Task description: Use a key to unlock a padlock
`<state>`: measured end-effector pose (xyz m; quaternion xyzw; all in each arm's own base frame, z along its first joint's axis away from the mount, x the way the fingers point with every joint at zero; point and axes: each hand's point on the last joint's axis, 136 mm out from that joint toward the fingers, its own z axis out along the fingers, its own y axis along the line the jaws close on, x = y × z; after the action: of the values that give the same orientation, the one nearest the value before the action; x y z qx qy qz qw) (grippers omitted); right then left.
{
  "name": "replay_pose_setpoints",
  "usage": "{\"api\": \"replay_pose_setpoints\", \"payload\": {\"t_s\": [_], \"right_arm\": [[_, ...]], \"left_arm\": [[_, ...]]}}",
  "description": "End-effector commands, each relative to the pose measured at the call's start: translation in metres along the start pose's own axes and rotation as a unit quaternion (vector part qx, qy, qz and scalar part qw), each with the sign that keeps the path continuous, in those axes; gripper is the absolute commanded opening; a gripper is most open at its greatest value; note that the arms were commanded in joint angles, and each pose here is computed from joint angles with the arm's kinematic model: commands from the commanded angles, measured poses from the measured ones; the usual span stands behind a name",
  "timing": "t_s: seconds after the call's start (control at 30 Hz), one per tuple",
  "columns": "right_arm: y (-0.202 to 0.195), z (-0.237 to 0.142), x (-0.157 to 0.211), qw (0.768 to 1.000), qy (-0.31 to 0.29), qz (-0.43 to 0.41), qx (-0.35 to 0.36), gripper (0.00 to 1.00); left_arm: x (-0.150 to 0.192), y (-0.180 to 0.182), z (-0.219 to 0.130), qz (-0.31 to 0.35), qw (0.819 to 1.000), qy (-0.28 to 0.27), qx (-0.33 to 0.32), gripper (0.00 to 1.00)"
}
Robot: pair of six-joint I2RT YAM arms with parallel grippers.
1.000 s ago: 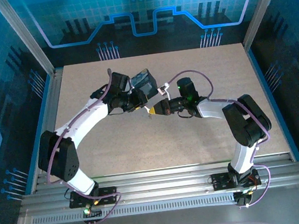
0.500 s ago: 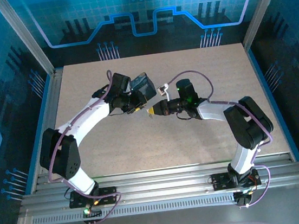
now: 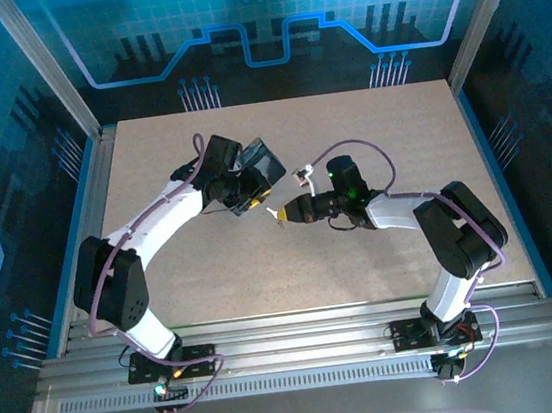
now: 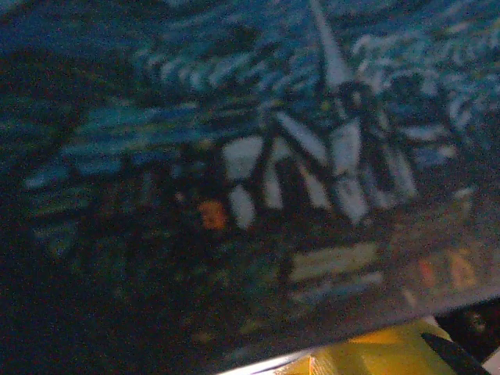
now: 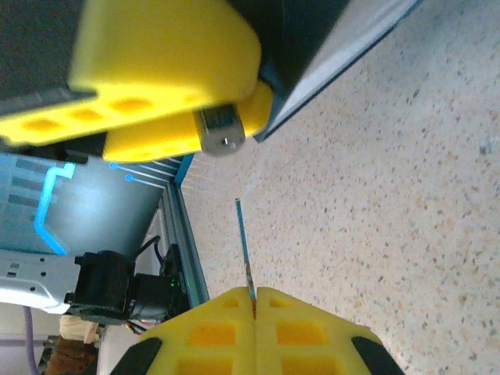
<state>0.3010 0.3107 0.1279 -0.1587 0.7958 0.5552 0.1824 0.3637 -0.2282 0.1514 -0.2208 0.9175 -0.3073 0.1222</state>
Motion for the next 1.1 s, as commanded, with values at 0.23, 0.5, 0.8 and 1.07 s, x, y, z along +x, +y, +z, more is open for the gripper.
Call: {"api": "replay_pose_setpoints", "payload": {"t_s": [0.23,0.5,0.8,1.07], "right_arm": [[0.023,-0.014,0.013,1.0,-0.009,-0.019,-0.018,0.0],[0.019,-0.011,-0.001,0.999,-0.022,0.015,-0.039,0.0],[0.005,-0.007,-0.011,0.999,-0.031,0.032,-0.03,0.0],[0.013,-0.009,-0.009,0.999,-0.031,0.021,-0.038,0.0]], "left_arm": [[0.007,-0.02,-0.02,-0.017,0.999,0.032,0.031,0.0],[0.01,-0.016,-0.017,-0.033,0.998,0.043,0.026,0.0],[0.011,-0.012,-0.012,-0.04,0.998,0.045,0.024,0.0],[0.008,-0.006,-0.011,-0.044,0.998,0.033,0.014,0.0]]}}
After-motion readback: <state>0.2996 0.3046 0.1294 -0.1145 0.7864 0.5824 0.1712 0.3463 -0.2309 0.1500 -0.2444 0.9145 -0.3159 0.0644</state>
